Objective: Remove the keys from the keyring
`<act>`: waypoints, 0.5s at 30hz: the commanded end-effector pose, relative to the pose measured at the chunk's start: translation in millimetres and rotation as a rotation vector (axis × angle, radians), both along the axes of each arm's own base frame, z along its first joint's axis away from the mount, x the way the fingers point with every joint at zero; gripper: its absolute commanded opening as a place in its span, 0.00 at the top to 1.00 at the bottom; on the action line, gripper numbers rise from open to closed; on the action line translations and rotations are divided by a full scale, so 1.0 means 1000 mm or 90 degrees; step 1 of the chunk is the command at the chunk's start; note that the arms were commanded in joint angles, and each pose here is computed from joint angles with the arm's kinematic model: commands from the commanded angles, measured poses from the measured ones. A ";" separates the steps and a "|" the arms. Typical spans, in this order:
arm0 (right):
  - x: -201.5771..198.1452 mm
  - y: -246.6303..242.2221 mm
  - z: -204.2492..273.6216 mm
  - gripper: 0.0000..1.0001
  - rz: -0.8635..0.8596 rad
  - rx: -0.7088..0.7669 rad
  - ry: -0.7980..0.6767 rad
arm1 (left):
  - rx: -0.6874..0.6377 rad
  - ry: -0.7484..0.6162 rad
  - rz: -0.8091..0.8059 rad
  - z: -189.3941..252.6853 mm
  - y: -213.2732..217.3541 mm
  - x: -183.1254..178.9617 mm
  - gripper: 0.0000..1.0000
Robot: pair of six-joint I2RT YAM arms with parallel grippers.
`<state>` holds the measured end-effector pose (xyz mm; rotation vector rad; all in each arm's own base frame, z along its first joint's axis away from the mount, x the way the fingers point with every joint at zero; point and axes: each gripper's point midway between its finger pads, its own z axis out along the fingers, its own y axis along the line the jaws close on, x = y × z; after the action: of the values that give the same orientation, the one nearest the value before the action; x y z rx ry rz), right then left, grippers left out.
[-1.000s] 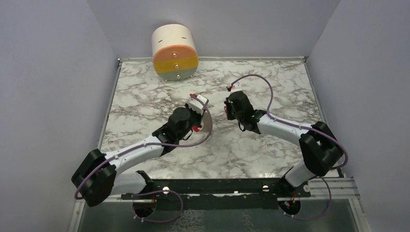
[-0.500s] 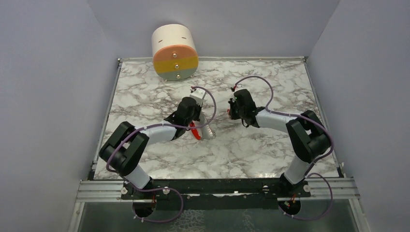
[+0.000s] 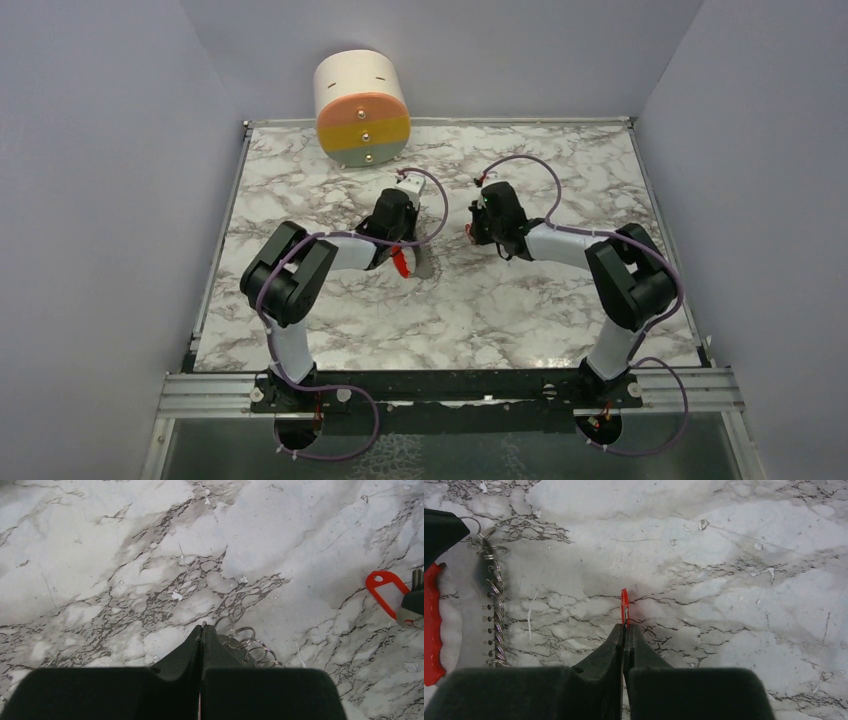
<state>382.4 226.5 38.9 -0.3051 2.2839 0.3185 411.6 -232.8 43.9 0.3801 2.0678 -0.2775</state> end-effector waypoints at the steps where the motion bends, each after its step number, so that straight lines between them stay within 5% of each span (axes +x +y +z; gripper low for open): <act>1: 0.003 0.004 -0.010 0.97 0.013 -0.001 0.013 | -0.044 -0.022 -0.021 0.013 -0.016 0.013 0.95; 3: 0.004 0.003 -0.010 0.76 0.010 -0.006 0.011 | -0.051 -0.026 -0.028 0.016 -0.019 0.016 0.86; 7: 0.009 0.000 -0.004 0.67 0.000 -0.012 -0.003 | -0.063 -0.047 -0.042 0.030 -0.025 0.020 0.70; 15: 0.020 -0.005 0.051 0.66 -0.015 -0.003 -0.089 | -0.073 -0.114 -0.059 0.079 -0.025 0.023 0.60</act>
<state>386.3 225.6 37.1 -0.3233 2.2840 0.2934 425.8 -251.6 66.0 0.4031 1.9951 -0.3632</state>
